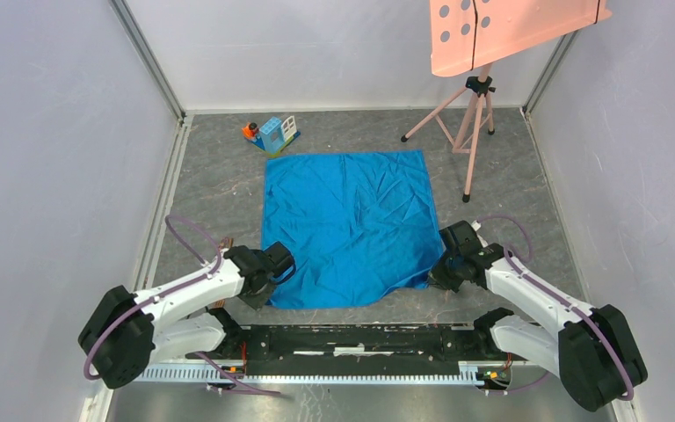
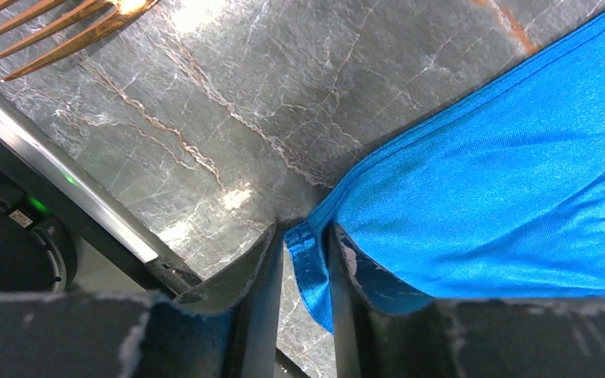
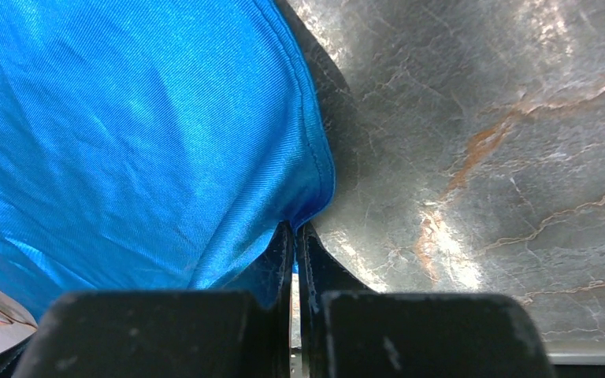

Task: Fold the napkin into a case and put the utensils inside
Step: Pick up the flattened napkin from the center of the board, then flatten the napkin at the center of the board.

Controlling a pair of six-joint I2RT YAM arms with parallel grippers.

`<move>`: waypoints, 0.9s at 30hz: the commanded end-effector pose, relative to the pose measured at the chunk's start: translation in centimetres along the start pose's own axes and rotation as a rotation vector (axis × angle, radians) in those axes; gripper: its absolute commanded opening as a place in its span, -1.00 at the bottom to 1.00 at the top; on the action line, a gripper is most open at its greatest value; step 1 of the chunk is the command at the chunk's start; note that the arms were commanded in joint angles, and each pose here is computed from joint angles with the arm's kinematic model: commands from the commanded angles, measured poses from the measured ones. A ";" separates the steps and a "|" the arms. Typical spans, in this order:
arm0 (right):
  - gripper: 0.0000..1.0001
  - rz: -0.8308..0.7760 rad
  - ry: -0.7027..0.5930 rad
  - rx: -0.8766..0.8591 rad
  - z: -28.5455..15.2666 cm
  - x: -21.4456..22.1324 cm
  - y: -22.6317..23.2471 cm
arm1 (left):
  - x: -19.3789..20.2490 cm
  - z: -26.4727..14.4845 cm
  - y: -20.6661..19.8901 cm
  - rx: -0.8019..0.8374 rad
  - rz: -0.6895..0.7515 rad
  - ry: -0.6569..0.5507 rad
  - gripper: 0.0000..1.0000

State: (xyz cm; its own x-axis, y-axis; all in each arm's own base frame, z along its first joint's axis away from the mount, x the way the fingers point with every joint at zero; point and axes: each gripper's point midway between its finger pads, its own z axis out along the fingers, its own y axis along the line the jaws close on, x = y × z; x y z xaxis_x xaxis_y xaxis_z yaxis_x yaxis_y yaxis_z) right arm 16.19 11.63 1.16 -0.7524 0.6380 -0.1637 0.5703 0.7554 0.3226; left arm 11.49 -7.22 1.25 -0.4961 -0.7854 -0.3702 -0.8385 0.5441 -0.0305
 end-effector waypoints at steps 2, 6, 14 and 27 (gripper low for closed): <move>-1.00 0.011 -0.007 0.070 -0.1 0.2 -1.7 | -0.8 -0.2 -1.0 -0.001 -0.068 -0.049 -0.58; -1.00 0.012 -0.014 0.063 -0.2 0.1 -1.6 | -1.3 -0.3 -1.9 0.017 -0.016 -0.080 -0.95; -1.00 -0.260 -0.176 -0.132 -1.7 -3.1 2.1 | -4.2 -6.9 -6.1 0.338 0.067 -0.112 -0.95; -1.00 -0.876 -0.997 -1.252 -38.4 -3.1 13.8 | -12.8 -40.4 -5.7 1.640 0.271 -0.383 -0.96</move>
State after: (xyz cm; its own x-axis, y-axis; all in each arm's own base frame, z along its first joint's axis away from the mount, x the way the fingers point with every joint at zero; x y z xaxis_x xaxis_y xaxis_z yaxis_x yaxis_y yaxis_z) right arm 19.37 14.00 28.96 -0.3002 0.3285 -0.8955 -0.4744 0.7631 0.4390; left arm 16.38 -11.25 33.33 -0.3946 -0.7432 -0.5403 0.0648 0.5640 -0.8232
